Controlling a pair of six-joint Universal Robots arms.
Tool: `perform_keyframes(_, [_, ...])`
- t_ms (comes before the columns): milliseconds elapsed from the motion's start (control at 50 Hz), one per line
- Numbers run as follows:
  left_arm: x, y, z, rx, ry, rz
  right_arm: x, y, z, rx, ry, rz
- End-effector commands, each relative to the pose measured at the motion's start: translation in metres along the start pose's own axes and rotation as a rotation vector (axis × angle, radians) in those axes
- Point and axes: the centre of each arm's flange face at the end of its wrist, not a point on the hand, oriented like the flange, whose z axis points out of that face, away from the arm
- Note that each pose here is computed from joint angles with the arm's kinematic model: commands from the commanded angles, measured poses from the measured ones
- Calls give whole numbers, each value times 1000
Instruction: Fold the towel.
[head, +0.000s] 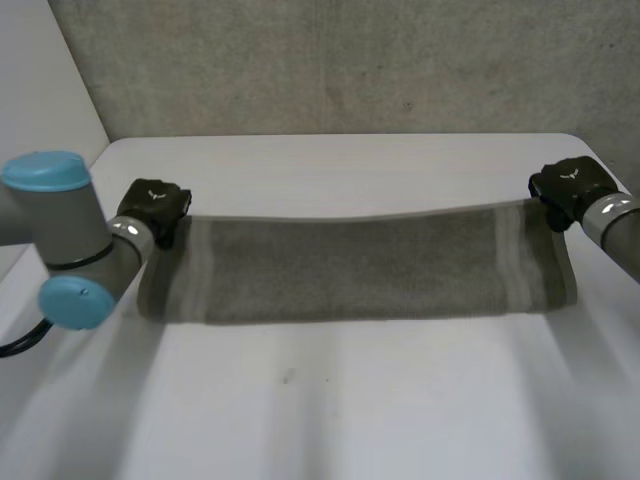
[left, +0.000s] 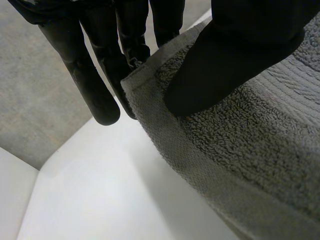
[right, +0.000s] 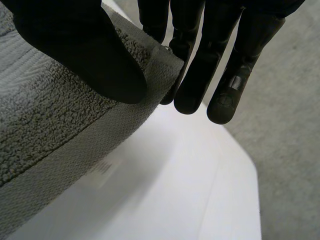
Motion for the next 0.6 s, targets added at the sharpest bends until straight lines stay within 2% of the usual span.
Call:
perform_keyframes(20, [3,5,44,31,-75,-13,-5,9,40,108,114,-29])
perform_keyframes(260, [23,6,42,37,-34,-9,-33,11,39,74,108,-29])
perform_keyframes(420, [10,-15,7,36,-47,-22,-19,-22,-11,88,114,6])
perform_keyframes(480, [8,-21,-19,31,-42,-59,-18,-27,-23,85,112,14])
perform_keyframes(520, [8,-22,-46,22,-36,-111,-20,-31,-47,58,94,27])
perform_keyframes(600, [9,-21,-69,32,-38,-165,-26,-29,-67,2,58,41])
